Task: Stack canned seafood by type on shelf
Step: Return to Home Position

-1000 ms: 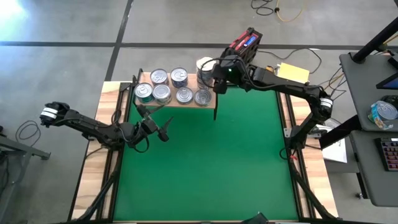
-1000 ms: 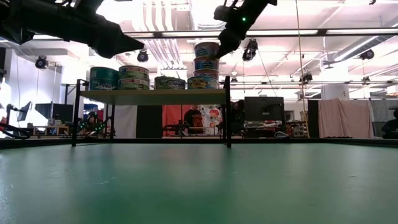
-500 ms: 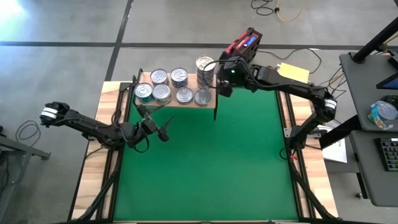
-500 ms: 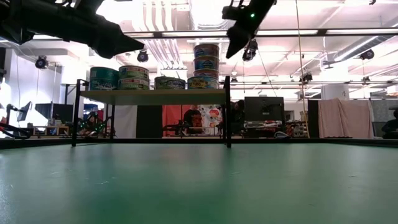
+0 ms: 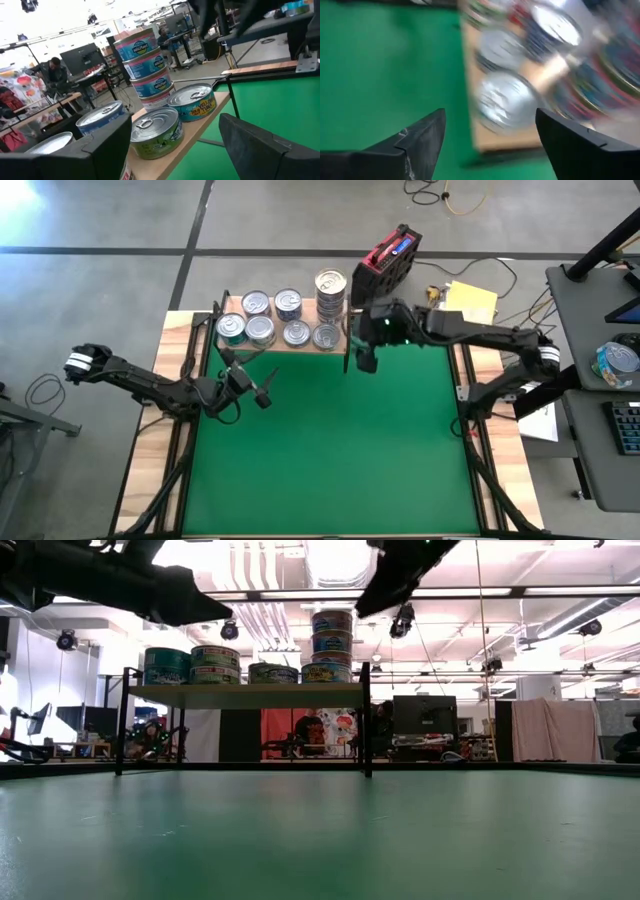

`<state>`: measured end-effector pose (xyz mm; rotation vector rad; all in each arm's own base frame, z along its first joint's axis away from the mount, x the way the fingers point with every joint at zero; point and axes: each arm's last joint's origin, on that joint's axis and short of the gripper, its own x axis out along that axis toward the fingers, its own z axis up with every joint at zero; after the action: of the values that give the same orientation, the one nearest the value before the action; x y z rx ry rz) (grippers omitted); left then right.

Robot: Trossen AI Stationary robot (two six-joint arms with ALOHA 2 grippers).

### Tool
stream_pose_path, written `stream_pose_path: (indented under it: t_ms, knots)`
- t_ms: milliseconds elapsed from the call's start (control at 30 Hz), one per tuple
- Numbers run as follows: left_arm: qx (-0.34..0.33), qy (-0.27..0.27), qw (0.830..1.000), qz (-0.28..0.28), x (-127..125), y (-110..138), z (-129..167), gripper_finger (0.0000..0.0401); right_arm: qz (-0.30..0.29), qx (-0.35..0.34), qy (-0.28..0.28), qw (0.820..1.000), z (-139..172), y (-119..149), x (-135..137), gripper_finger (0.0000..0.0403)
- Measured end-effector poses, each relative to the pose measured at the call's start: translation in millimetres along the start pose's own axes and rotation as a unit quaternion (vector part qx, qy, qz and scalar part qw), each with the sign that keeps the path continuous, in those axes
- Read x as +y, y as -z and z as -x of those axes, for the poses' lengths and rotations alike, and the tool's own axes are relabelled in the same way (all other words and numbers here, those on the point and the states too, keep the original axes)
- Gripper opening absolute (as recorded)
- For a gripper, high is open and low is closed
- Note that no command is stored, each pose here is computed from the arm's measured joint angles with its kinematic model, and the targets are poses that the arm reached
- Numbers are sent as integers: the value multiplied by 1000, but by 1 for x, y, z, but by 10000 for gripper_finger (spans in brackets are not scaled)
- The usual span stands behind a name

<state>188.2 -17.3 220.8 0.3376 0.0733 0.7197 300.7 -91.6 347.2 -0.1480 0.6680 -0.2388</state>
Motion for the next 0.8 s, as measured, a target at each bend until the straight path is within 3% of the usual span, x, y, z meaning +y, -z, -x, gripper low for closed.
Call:
stream_pose_path:
  t_ms: [133, 267, 300, 367, 433, 500, 800]
  knots:
    - [1, 1, 1000, 16, 0, 0, 0, 283, 39, -88, -77, 992, -2, 7, 23, 289]
    - [14, 22, 994, 108, -4, 5, 0, 283, 76, -160, -141, 974, -4, 16, 41, 279]
    - [11, 55, 992, 109, -7, 6, -1, 283, 83, -173, -150, 970, -4, 19, 45, 278]
    - [-11, 171, 980, 98, -15, 6, 1, 283, 92, -191, -167, 963, -5, 28, 53, 274]
    - [-51, 280, 953, 107, -20, 0, 4, 283, 100, -213, -183, 954, -9, 39, 61, 271]
    - [-87, 330, 932, 122, -19, -7, 8, 283, 95, -231, -192, 949, -13, 52, 68, 268]
    - [-89, 331, 933, 115, 11, -18, 31, 283, 81, -299, -179, 934, -2, 102, 74, 259]
